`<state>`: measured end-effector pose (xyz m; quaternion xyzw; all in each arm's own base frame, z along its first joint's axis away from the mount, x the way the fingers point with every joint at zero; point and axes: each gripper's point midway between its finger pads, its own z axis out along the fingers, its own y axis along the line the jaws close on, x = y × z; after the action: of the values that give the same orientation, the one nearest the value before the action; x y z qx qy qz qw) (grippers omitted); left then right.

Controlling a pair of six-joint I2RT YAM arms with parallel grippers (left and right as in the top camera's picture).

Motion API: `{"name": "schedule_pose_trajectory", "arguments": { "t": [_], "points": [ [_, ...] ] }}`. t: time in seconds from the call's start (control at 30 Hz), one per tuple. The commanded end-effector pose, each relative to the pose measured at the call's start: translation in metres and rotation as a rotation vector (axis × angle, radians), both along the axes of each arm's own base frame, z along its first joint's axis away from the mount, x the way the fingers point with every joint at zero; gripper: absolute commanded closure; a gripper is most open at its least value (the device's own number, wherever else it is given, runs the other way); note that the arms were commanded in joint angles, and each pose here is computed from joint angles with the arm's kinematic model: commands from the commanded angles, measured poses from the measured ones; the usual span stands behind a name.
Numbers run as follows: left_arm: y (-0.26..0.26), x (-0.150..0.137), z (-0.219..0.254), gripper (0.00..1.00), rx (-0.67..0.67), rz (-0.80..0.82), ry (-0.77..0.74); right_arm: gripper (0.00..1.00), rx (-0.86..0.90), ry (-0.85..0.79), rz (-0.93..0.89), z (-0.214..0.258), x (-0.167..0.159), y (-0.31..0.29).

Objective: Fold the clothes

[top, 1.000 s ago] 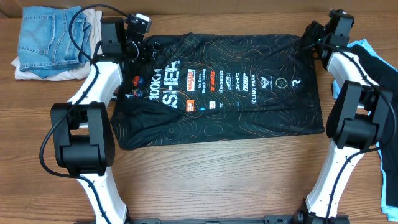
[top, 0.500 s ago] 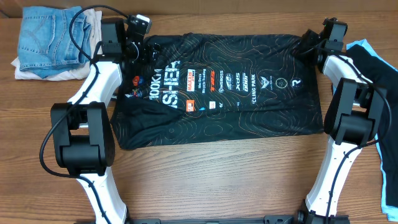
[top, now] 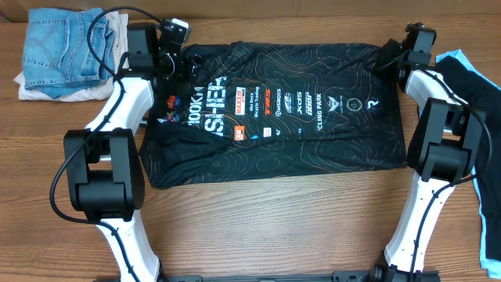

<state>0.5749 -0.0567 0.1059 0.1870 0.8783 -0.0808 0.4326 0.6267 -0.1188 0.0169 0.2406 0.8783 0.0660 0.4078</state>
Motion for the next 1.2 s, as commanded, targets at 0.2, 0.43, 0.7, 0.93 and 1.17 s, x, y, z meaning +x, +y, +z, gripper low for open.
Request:
{"name": "schedule_pose_trajectory", "arguments": {
  "t": [0.2,0.43,0.7,0.93,1.17],
  "points": [
    [-0.004,0.001,-0.005,0.00,-0.014,-0.010,0.010,0.90,0.002,0.014,0.003,-0.007,0.001,0.003],
    [-0.004,0.006,0.000,0.44,-0.012,-0.008,-0.022,0.96,0.024,0.018,-0.029,-0.006,0.000,0.000],
    [-0.004,0.030,0.033,0.16,-0.019,-0.004,-0.192,0.96,0.029,0.034,-0.030,0.002,0.002,0.000],
    [-0.003,0.043,-0.011,0.14,-0.018,-0.001,-0.169,0.96,0.032,0.052,-0.031,-0.001,-0.001,0.000],
    [0.009,0.080,-0.040,0.21,-0.025,0.049,-0.133,0.96,0.037,0.080,-0.030,-0.006,-0.006,0.001]
  ]
}}
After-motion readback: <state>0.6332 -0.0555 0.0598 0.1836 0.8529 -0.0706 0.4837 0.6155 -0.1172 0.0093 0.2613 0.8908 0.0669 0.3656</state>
